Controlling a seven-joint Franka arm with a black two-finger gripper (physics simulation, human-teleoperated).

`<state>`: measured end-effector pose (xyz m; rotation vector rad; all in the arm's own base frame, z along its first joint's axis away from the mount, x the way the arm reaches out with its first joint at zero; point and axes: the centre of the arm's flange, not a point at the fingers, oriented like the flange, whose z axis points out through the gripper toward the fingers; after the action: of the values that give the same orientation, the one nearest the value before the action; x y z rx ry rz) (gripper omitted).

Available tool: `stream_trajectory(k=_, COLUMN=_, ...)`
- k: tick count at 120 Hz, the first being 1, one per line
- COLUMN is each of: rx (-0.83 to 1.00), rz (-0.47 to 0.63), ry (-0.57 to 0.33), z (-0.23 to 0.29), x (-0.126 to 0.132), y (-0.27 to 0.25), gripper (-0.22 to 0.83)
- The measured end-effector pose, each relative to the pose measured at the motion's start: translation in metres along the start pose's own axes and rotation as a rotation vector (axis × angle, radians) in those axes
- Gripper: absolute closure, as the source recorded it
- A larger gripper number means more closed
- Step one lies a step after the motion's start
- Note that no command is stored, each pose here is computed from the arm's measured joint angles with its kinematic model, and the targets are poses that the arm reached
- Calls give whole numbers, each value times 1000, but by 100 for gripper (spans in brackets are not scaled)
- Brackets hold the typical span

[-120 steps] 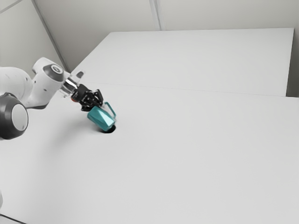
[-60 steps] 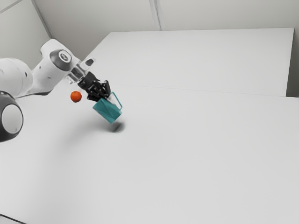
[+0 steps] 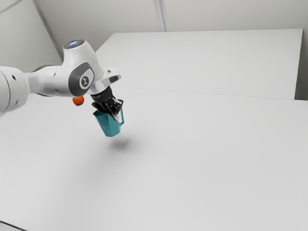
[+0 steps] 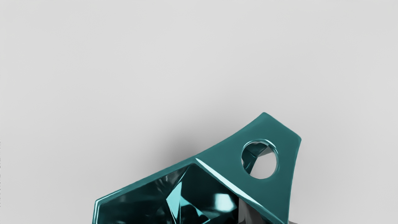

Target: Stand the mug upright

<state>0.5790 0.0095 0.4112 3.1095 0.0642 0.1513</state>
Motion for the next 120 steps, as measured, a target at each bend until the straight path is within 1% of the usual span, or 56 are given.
stream_trajectory(k=15, rx=11, rz=-34, ry=14, z=10, x=-4, y=7, gripper=79)
stream_trajectory(k=48, rx=15, rz=-109, ry=-1, z=37, x=-19, y=24, gripper=79)
stream_trajectory(k=82, rx=15, rz=-187, ry=-25, z=65, x=-20, y=25, gripper=79)
stream_trajectory(k=98, rx=16, rz=-213, ry=-24, z=70, x=-20, y=26, gripper=79)
stream_trajectory(k=120, rx=7, rz=-232, ry=-6, z=60, x=-17, y=26, gripper=39)
